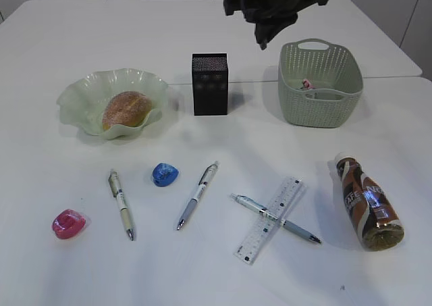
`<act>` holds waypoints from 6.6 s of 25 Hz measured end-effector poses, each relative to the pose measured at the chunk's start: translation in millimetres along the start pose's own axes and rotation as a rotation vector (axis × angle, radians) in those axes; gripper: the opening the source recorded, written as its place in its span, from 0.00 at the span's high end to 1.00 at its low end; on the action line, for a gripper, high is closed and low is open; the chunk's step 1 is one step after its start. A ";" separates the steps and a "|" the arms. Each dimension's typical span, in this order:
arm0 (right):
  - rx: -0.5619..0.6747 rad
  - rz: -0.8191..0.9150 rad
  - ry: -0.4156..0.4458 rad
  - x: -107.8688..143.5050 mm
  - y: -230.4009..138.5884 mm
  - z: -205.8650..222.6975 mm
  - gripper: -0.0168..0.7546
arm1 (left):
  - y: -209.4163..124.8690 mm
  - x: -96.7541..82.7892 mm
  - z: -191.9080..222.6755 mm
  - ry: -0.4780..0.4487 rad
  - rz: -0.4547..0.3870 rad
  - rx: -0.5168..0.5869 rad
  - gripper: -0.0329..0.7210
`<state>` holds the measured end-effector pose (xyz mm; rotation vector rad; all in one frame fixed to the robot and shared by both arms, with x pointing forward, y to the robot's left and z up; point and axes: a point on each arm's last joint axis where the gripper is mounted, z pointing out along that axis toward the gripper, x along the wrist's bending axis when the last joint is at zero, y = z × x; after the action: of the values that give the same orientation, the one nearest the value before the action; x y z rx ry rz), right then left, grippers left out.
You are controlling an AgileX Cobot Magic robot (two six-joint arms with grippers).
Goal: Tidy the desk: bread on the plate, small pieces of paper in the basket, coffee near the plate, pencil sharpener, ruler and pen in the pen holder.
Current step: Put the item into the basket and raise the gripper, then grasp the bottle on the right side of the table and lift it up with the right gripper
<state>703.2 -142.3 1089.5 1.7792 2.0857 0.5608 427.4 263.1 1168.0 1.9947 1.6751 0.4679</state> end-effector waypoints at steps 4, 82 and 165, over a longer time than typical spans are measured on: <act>-0.002 0.042 -0.040 -27.4 3.4 2.0 0.87 | -0.2 0.0 0.0 0.000 0.000 0.002 0.45; 0.055 0.254 -0.169 -133.9 -1.3 49.9 0.27 | -1.2 -0.8 0.0 -0.009 -0.004 0.013 0.46; 0.573 0.254 -0.042 -111.9 -131.7 78.4 0.27 | -5.1 -10.2 -0.6 -0.110 -0.069 0.059 0.46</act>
<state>647.5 -264.9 955.8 2.3592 2.1449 -0.0339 421.0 253.8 1166.0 1.9592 1.7015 0.2813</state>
